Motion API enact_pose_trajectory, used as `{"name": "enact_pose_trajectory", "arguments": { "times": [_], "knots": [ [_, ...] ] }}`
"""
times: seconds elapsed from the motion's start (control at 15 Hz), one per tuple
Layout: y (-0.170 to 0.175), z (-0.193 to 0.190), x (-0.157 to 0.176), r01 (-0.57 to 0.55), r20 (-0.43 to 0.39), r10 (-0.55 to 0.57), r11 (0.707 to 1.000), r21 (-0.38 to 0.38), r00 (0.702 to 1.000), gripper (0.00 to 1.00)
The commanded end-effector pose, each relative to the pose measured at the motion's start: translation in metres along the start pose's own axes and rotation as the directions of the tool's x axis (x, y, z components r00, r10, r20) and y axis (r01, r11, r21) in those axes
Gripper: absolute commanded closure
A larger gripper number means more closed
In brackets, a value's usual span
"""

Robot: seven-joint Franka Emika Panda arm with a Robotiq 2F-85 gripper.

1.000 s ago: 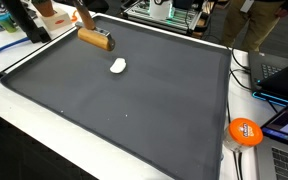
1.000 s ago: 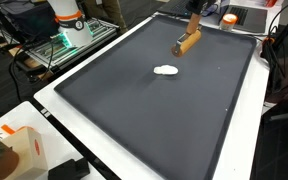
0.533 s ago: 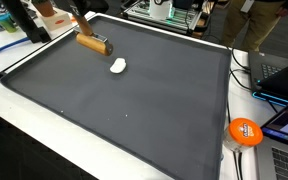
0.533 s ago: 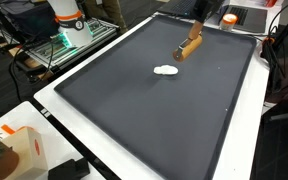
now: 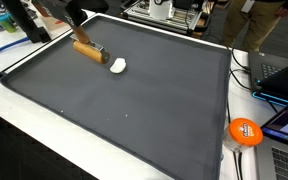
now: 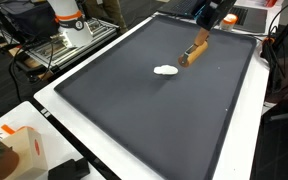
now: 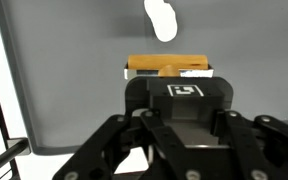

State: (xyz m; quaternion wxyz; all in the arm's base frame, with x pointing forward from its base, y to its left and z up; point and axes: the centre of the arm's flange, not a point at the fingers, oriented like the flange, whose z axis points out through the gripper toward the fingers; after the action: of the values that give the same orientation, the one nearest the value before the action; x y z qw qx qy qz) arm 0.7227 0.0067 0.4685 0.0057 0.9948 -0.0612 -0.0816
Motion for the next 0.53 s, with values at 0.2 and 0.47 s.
{"name": "enact_pose_trajectory", "arguments": {
  "times": [0.2,0.47],
  "knots": [
    [0.002,0.013,0.023,-0.034,-0.003,0.034,0.999,0.010,0.999,0.78],
    [0.002,0.025,0.039,-0.038,0.032,0.038,0.999,0.006,0.999,0.78]
  ]
}}
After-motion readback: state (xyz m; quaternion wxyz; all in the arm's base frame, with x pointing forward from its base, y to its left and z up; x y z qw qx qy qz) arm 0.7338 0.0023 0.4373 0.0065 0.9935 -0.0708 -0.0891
